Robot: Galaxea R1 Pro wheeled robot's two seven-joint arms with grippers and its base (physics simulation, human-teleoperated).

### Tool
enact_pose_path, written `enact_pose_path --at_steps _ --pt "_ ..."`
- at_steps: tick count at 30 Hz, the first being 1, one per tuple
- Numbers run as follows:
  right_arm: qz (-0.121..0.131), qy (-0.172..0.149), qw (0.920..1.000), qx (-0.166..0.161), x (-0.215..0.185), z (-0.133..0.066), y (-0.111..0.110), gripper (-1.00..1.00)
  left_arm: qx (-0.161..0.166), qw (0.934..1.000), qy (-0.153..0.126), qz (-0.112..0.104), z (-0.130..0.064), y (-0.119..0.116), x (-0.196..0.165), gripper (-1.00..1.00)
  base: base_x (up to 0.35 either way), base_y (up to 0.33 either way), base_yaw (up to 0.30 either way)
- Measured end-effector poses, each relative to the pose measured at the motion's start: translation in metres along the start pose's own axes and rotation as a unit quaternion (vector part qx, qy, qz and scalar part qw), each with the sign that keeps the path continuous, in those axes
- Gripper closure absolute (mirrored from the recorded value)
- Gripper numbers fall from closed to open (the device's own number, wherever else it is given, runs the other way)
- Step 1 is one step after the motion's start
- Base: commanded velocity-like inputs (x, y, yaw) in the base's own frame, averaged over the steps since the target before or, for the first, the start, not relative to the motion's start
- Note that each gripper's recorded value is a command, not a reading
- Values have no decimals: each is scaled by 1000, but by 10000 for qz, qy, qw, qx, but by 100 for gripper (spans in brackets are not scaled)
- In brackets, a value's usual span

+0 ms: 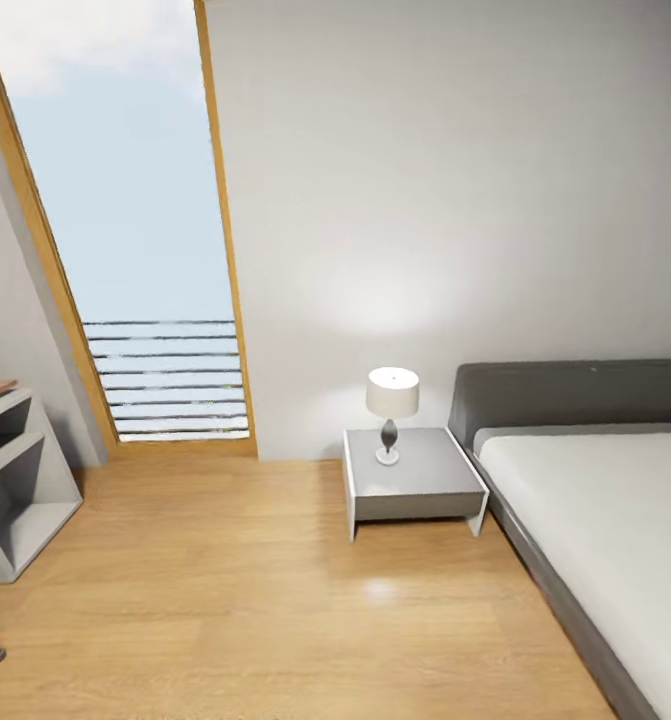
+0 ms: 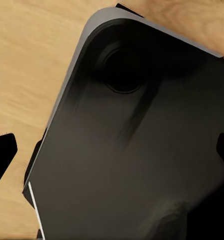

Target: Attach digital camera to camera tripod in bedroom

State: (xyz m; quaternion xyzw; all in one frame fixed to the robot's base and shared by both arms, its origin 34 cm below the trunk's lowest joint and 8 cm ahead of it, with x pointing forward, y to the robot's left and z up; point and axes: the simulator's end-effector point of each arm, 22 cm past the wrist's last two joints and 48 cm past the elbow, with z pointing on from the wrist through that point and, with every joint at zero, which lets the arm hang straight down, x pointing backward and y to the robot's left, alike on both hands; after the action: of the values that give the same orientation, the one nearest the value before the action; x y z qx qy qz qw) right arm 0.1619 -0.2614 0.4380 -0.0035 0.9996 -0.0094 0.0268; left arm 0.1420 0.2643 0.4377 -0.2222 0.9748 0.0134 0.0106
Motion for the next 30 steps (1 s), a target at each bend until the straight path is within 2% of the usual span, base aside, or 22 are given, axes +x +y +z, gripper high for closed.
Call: enact_pose_path --at_steps 30 --pt "-5 40 10000 10 4 0 -1 -100 -4 10000 -2 31 0 2 -1 -100 0 0 300"
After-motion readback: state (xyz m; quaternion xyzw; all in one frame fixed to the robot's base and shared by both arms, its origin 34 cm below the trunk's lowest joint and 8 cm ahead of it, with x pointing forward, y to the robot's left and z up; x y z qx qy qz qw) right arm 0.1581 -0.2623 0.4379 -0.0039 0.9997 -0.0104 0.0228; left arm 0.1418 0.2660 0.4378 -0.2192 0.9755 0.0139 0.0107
